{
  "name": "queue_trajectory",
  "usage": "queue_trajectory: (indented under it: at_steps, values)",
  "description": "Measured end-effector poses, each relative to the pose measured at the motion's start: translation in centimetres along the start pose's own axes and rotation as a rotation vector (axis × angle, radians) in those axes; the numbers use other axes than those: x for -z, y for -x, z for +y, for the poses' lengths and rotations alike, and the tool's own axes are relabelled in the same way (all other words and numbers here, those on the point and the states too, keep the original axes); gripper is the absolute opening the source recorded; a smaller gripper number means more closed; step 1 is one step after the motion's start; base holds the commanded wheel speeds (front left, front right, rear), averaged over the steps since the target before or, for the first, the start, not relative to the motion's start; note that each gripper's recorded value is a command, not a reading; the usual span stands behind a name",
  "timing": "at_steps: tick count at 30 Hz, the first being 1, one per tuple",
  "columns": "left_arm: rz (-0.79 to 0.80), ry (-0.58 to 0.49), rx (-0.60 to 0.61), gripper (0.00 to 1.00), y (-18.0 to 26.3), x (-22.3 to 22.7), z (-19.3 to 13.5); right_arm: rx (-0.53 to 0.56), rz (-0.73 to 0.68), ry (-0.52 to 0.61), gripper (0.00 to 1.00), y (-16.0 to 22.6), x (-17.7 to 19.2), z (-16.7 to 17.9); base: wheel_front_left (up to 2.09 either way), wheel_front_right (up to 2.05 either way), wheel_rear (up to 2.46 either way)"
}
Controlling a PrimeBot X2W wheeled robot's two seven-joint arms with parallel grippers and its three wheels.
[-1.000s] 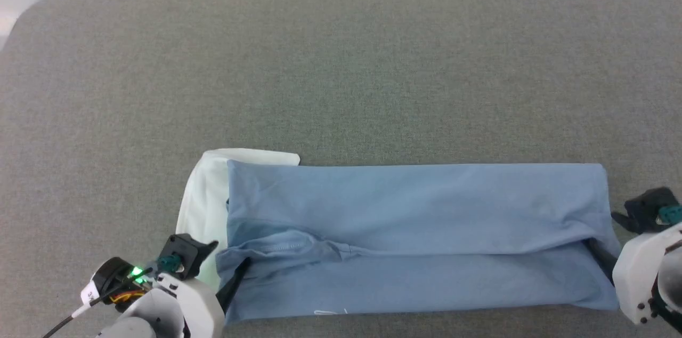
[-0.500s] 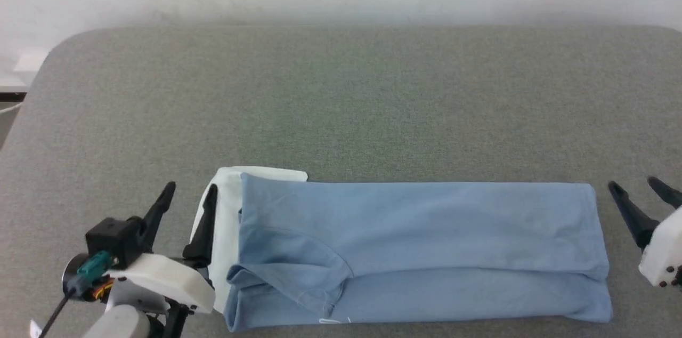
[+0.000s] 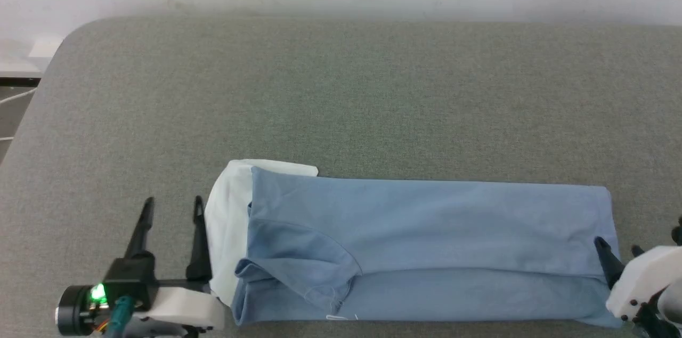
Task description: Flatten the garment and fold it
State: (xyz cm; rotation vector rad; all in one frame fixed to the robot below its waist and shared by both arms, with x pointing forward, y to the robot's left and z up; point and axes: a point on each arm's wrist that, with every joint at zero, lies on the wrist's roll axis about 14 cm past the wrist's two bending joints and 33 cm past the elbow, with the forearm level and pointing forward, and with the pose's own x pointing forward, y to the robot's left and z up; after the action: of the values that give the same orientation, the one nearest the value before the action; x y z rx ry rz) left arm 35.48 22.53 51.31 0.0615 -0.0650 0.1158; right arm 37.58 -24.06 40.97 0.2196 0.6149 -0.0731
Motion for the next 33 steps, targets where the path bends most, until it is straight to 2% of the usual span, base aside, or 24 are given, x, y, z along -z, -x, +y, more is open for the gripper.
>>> queue_trajectory:
  at_steps: [6, 9, 16, 17, 18, 22, 27, 30, 33]
  values:
    - [-0.039, -0.010, -0.010, 1.00, -0.1, -0.8, -0.8, 0.062, 0.089, -0.039, 1.00, -0.8, 2.8, -1.6, 0.00, 0.00, 0.00]
    - [-0.032, -0.008, 0.002, 1.00, 0.0, -0.5, -1.1, 0.060, 0.134, -0.053, 1.00, -1.4, 4.2, -1.4, 0.00, 0.00, 0.00]
    - [-0.024, -0.013, 0.009, 1.00, 0.0, -0.1, -1.0, 0.030, 0.164, -0.055, 1.00, -2.6, 4.9, -0.5, 0.00, 0.00, 0.00]
    - [-0.024, -0.016, 0.013, 1.00, 0.0, -0.1, -1.1, 0.023, 0.168, -0.056, 0.15, -2.7, 4.9, -0.3, 0.00, 0.00, 0.00]
    - [-0.024, -0.018, 0.014, 1.00, 0.0, -0.1, -1.1, 0.016, 0.171, -0.051, 0.00, -2.8, 4.9, -0.2, 0.00, 0.00, 0.00]
    - [-0.025, -0.014, 0.017, 1.00, 0.0, -0.1, -1.1, -0.016, 0.164, -0.043, 0.00, -3.1, 4.8, 0.8, 0.00, 0.00, 0.00]
    - [-0.031, -0.008, 0.027, 1.00, 0.0, -0.2, -1.3, -0.012, 0.142, -0.019, 0.00, -2.9, 4.2, 0.1, 0.00, 0.00, 0.00]
    - [-0.036, -0.008, 0.029, 1.00, 0.1, -0.4, -1.2, 0.010, 0.120, -0.017, 0.00, -2.7, 3.4, -1.0, 0.00, 0.00, 0.00]
    - [-0.041, -0.004, 0.030, 1.00, 0.1, -0.5, -1.2, 0.072, 0.096, -0.010, 0.00, -2.3, 2.2, -3.5, 0.00, 0.00, 0.00]
